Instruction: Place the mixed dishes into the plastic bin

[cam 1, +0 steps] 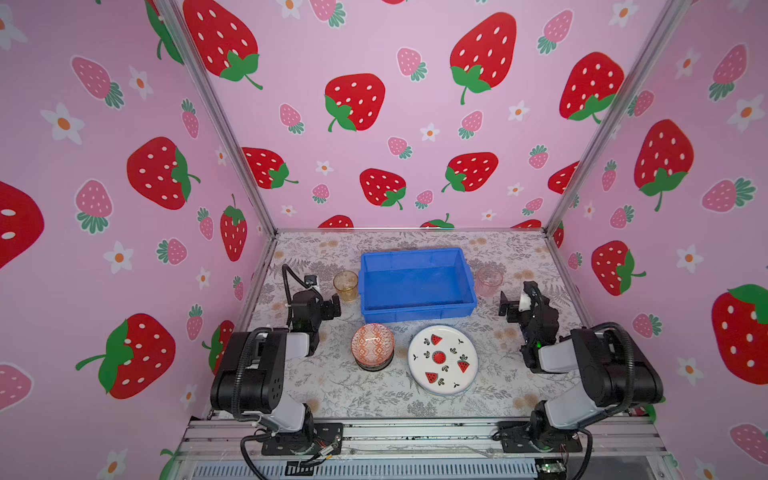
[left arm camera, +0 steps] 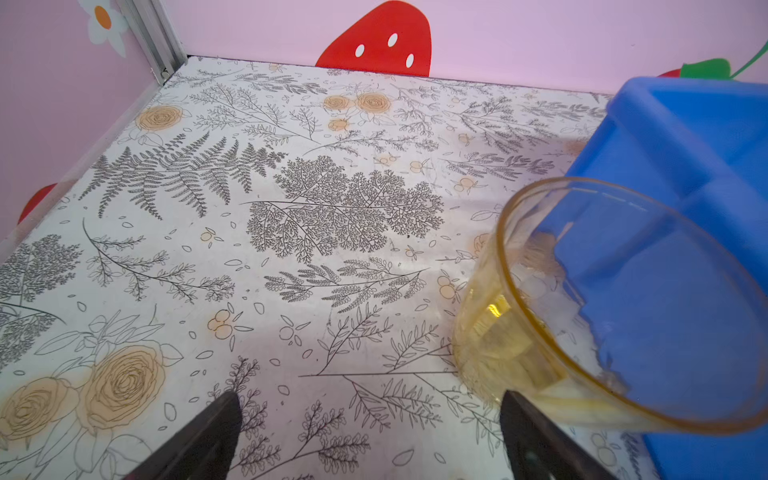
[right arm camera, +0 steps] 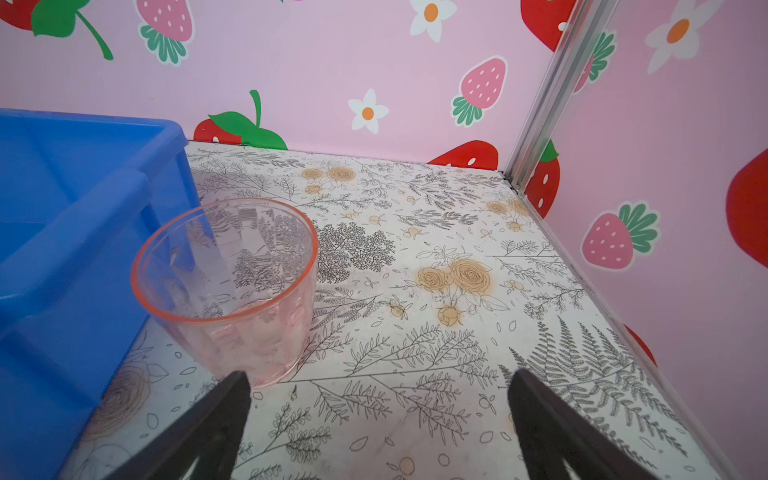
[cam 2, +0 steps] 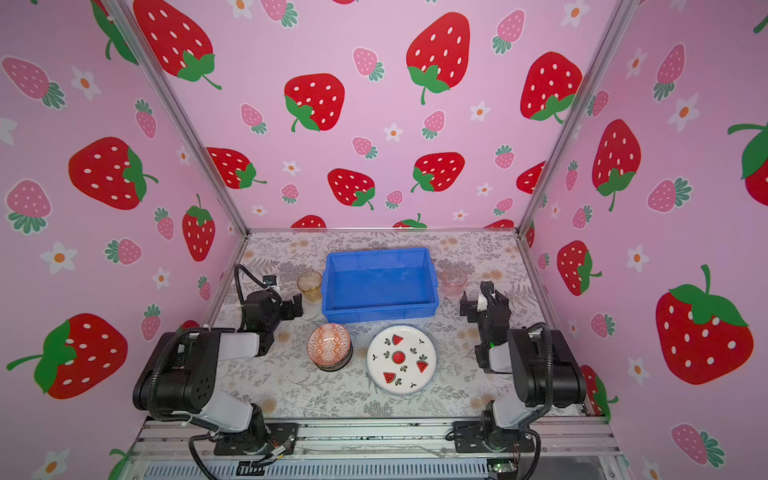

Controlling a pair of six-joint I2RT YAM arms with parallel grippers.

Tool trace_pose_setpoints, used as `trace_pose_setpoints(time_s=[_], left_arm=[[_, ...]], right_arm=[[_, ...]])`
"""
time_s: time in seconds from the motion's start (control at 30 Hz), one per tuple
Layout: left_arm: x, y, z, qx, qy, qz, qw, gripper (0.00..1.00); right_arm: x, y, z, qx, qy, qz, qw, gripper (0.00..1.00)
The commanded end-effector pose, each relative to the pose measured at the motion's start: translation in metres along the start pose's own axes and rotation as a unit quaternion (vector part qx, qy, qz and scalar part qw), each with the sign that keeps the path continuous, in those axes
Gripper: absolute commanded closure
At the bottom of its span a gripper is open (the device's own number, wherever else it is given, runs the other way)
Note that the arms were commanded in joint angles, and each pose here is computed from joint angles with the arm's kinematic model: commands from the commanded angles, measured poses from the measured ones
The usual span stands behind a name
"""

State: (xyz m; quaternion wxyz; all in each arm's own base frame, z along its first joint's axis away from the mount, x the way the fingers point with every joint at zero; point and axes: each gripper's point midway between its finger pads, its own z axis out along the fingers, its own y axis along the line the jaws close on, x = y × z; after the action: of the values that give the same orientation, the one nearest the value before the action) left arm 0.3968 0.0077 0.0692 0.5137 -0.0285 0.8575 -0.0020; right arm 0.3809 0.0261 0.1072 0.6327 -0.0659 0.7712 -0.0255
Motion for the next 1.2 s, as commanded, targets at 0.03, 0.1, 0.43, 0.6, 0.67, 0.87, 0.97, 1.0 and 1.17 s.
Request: trace_pose_setpoints(time_s=[0.03,0.1,0.43,0.6,0.67,0.87,0.97,1.0,1.17], left_arm=[[-0.018,-0.004,-0.001,0.007,-0.025,0.011,1.000,0.01],[-0.018,-0.003,0.000,0.007,-0.025,0.010,1.000,0.01],[-0.018,-0.003,0.000,0.007,-0.025,0.010,1.000,0.01],[-0.018,-0.003,0.000,0.008,-0.025,0.009,1.000,0.01],[-0.018,-0.003,0.000,0.008,-0.025,0.008,1.000,0.01],[-0.018,-0.002,0.000,0.011,-0.025,0.004,1.000,0.01],[-0.018,-0.002,0.000,0.011,-0.025,0.004,1.000,0.01],[-0.018,-0.002,0.000,0.011,-0.024,0.004,1.000,0.01],[-0.025,0.011,-0.007,-0.031,-0.037,-0.010,0.999,0.01]], right_arm=[[-0.013,-0.001,0.002,0.002,-0.022,0.002,1.000,0.01],[-0.013,-0.001,0.002,0.002,-0.021,0.001,1.000,0.01],[-0.013,-0.001,0.002,0.002,-0.021,0.001,1.000,0.01],[-0.012,-0.001,0.002,0.002,-0.021,0.001,1.000,0.01],[-0.012,-0.001,0.002,0.002,-0.021,0.001,1.000,0.01],[-0.013,-0.001,0.002,0.003,-0.022,0.002,1.000,0.01],[-0.012,-0.001,0.002,0.002,-0.021,0.002,1.000,0.01],[-0.013,-0.001,0.002,0.002,-0.022,0.002,1.000,0.01],[-0.017,-0.004,0.002,0.009,-0.022,0.007,1.000,0.01]])
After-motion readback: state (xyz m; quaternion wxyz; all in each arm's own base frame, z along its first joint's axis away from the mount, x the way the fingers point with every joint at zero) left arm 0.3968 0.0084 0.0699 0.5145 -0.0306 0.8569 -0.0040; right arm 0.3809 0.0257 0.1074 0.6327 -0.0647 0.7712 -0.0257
